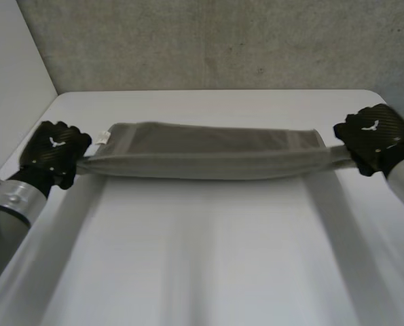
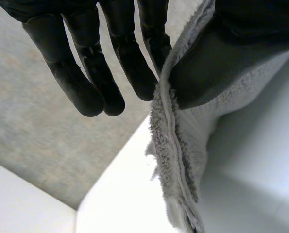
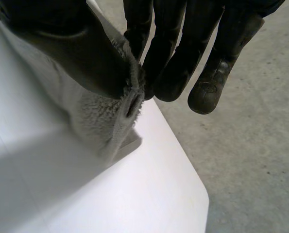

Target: Fold the towel.

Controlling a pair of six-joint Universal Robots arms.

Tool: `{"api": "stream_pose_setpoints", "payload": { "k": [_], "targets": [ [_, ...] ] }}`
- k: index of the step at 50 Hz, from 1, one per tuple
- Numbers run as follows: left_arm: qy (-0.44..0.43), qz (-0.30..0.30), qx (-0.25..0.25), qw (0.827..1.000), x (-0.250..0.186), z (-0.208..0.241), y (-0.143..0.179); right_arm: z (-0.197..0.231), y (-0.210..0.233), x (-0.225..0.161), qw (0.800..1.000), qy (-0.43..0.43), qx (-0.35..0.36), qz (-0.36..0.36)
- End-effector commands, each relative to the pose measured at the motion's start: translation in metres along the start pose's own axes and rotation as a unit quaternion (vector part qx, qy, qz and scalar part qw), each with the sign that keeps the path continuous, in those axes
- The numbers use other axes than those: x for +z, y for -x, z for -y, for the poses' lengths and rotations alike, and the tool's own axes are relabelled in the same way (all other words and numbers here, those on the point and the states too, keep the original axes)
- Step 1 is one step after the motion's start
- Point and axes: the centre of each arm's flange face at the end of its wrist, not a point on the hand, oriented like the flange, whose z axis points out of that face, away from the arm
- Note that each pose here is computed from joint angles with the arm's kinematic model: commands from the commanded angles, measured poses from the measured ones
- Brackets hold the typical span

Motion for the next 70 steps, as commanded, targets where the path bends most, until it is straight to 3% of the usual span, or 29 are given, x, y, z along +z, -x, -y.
{"api": "stream_pose_setpoints", "payload": {
  "k": [1, 12, 23, 28, 36, 45, 62, 70],
  "targets": [
    [-0.038, 0.007, 0.012, 0.999, -0.033, 0.036, 0.013, 0.017, -0.026, -0.031, 1.0, -0.001, 0.007, 0.0],
    [-0.065, -0.022, -0.022, 0.997, -0.041, 0.048, 0.013, 0.027, -0.053, -0.037, 0.999, -0.033, 0.006, -0.01],
    [-0.017, -0.087, -0.053, 0.995, 0.043, -0.01, -0.016, -0.02, -0.032, 0.047, 0.998, 0.02, 0.039, 0.047],
    [-0.013, -0.079, -0.052, 0.995, 0.082, -0.022, -0.023, -0.032, -0.016, 0.085, 0.997, 0.036, 0.035, 0.053],
    [-0.022, -0.076, -0.05, 0.996, 0.136, -0.04, -0.041, -0.052, 0.008, 0.146, 0.999, 0.03, 0.018, 0.021],
    [-0.008, -0.063, -0.047, 0.997, 0.17, -0.062, -0.054, -0.059, 0.017, 0.181, 0.998, -0.014, -0.005, -0.058],
    [-0.003, -0.023, -0.06, 0.998, 0.17, -0.038, -0.057, -0.071, 0.031, 0.183, 0.996, 0.024, 0.001, -0.084],
    [-0.002, -0.011, -0.144, 0.989, 0.133, 0.004, -0.028, -0.031, 0.015, 0.123, 0.997, 0.021, 0.003, -0.079]
  ]
}}
